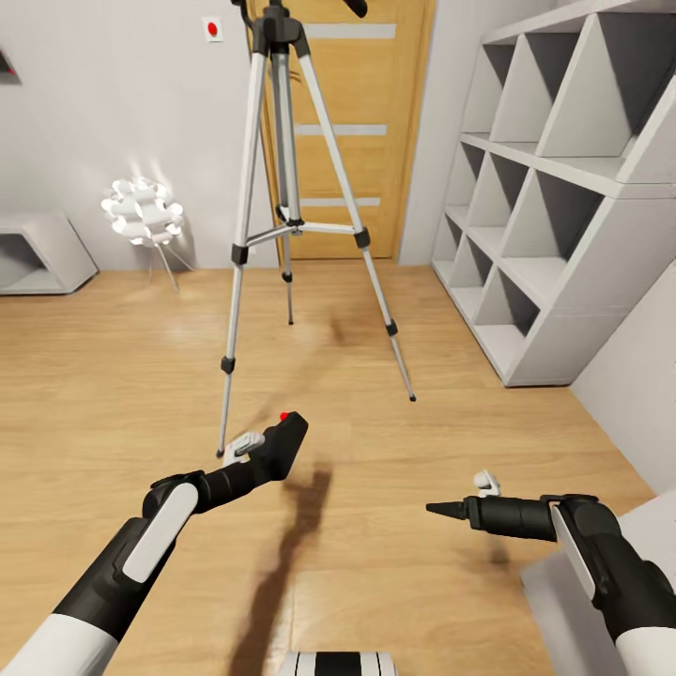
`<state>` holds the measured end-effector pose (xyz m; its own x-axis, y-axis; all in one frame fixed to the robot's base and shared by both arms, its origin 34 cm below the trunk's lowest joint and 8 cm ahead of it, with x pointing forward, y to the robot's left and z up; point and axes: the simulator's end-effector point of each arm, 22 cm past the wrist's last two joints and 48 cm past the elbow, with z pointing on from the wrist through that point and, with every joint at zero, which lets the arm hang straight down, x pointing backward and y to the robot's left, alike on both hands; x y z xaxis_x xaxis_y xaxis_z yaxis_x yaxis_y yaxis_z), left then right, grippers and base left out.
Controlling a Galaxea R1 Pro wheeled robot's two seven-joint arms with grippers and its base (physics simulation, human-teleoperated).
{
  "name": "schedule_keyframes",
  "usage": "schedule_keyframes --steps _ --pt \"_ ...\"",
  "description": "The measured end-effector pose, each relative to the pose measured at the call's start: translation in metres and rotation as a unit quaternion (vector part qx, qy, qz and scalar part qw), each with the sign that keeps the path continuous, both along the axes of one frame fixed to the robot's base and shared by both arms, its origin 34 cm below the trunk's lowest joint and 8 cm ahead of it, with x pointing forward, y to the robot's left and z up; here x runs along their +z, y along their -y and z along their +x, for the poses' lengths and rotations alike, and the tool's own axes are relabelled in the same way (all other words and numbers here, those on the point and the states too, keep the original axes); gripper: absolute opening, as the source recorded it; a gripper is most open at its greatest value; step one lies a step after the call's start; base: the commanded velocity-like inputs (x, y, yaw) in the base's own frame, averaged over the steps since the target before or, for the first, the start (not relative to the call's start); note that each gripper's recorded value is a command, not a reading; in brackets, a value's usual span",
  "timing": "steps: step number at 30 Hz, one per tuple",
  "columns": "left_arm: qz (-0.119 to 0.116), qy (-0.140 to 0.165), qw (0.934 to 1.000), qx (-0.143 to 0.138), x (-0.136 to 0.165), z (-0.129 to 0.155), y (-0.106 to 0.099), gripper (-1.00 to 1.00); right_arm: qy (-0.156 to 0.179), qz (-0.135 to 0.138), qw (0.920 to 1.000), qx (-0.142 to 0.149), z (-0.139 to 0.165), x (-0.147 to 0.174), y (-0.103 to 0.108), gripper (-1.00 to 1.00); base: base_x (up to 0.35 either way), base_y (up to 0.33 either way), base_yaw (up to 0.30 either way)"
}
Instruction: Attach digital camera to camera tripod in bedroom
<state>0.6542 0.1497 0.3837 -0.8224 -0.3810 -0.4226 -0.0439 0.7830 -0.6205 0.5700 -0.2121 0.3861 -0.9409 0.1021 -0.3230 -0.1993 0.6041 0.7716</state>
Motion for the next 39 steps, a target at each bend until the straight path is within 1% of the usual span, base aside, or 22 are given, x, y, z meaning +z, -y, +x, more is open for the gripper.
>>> schedule_keyframes --steps 27,29,30,32,33,39 --pt "0.003 0.055 0.9985 0.000 0.066 0.009 0.000 -1.00 0.055 0.000 0.9985 0.000 0.009 0.057 -0.001 1.00 0.000 0.000 0.000" --pt "0.010 0.056 0.9983 0.004 0.069 0.010 -0.003 -1.00 0.059 0.000 0.9982 0.000 0.010 0.061 -0.001 1.00 0.000 0.000 0.000" --pt "0.018 0.055 0.9983 0.007 0.069 0.010 -0.006 -1.00 0.061 0.000 0.9981 0.000 0.010 0.063 -0.001 1.00 0.000 0.000 0.000" --pt "0.024 0.056 0.9981 0.012 0.072 0.011 -0.009 -1.00 0.065 0.000 0.9979 0.000 0.011 0.068 -0.001 1.00 0.000 0.000 0.000" --pt "0.035 0.054 0.9978 0.016 0.071 0.010 -0.013 -1.00 0.067 -0.001 0.9978 0.000 0.011 0.070 0.000 1.00 0.000 0.000 0.000" --pt "0.037 0.064 0.9971 0.016 0.085 0.011 -0.011 -1.00 0.079 0.000 0.9968 -0.001 0.012 0.083 0.000 1.00 0.000 0.000 0.000"
